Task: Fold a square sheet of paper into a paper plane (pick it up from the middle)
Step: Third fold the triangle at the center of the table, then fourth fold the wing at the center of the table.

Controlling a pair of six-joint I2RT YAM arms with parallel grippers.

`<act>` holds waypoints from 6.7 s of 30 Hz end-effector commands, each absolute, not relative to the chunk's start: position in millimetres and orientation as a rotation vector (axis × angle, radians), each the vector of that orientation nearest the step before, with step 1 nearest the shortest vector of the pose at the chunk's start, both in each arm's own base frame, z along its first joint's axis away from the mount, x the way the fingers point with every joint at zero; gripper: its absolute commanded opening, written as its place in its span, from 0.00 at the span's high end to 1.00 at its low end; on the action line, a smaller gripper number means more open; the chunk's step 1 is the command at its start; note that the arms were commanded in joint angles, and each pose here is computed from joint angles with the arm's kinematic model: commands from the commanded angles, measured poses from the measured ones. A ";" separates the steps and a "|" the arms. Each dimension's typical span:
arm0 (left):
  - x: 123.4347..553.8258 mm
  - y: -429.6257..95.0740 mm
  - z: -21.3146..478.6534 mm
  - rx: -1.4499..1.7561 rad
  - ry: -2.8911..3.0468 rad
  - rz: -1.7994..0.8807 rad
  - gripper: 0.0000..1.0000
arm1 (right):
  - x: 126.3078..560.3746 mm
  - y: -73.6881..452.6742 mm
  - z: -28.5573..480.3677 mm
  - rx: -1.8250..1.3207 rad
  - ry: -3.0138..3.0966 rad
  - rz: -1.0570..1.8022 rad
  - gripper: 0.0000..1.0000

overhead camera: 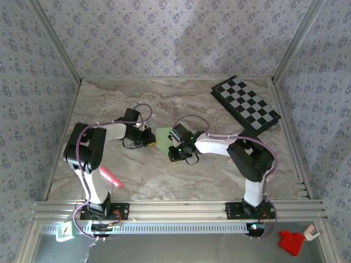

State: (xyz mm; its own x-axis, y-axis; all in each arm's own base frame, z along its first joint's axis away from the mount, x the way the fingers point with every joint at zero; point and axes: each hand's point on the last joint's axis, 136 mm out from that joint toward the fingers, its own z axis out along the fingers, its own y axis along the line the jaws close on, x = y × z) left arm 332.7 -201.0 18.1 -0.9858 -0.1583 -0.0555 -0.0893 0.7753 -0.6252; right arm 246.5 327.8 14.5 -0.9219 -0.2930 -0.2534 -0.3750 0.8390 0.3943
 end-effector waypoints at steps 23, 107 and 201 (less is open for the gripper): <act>315.8 -213.3 84.3 -0.444 2.635 -1.139 0.70 | 277.6 327.7 59.1 -0.403 2.702 0.733 0.78; 307.4 -248.2 31.5 -0.329 2.705 -1.403 0.82 | 281.0 305.2 3.0 -0.383 2.801 0.650 0.79; 307.8 -226.7 55.5 -0.896 2.782 -1.021 0.93 | 266.4 336.7 58.9 -0.764 2.383 0.133 0.61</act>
State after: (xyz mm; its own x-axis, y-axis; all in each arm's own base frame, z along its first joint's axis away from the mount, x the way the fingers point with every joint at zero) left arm 304.3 -226.3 41.6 -0.8359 -0.5233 0.1657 -0.5088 0.6254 -0.5916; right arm 269.5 331.4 66.0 -0.6507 -0.4562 -0.6071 -0.5279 0.8464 -0.0702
